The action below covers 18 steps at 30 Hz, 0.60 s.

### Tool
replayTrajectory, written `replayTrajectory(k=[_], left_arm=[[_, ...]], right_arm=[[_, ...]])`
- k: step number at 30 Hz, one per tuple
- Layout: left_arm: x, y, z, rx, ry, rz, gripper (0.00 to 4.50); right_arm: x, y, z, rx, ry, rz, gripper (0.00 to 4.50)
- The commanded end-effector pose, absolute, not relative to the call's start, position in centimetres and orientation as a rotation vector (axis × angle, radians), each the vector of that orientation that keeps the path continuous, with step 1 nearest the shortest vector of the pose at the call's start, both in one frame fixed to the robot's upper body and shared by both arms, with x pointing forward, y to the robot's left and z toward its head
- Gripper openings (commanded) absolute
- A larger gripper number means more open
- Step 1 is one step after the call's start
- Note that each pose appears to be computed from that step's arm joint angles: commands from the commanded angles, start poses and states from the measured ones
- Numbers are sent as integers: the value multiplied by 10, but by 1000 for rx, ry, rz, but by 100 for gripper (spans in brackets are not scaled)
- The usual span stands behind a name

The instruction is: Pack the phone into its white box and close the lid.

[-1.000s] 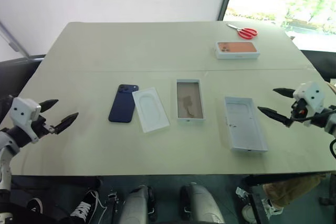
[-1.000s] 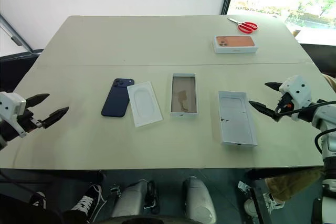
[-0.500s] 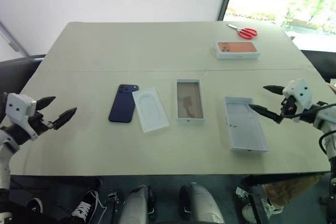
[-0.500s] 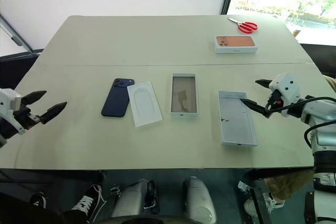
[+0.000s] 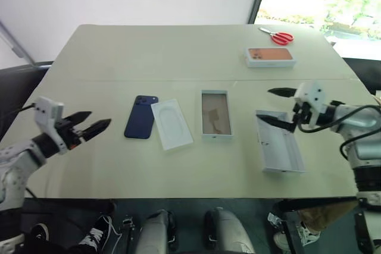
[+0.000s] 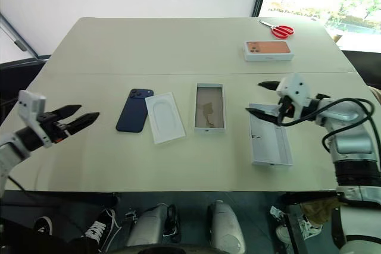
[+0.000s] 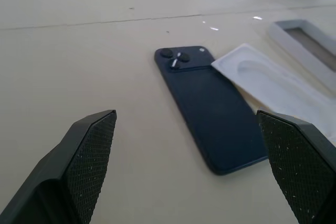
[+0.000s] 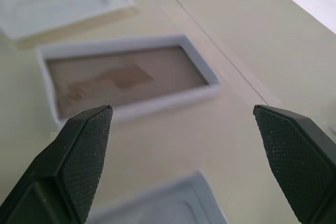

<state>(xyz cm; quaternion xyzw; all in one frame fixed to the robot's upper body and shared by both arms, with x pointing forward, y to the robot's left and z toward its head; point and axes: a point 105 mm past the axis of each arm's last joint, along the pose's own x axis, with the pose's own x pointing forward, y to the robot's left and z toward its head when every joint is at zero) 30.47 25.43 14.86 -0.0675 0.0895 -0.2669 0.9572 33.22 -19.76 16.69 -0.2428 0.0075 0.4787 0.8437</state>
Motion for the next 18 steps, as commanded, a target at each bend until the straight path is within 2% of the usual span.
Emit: replayTrajectory(k=[1, 5, 9, 12, 18], left_arm=[[312, 225, 163, -146, 152, -597, 448], [309, 199, 165, -292, 210, -688, 448], [289, 166, 154, -565, 344, -827, 448], [275, 155, 137, -582, 438, -823, 448], [276, 160, 123, -571, 472, -739, 448]], right_arm=[[327, -166, 174, -521, -48, 1106, 450], [328, -156, 175, -504, -65, 1111, 450], [331, -160, 173, -518, -61, 1093, 450], [332, -164, 172, -520, -59, 1076, 450], [333, -168, 169, -514, -54, 1054, 450]])
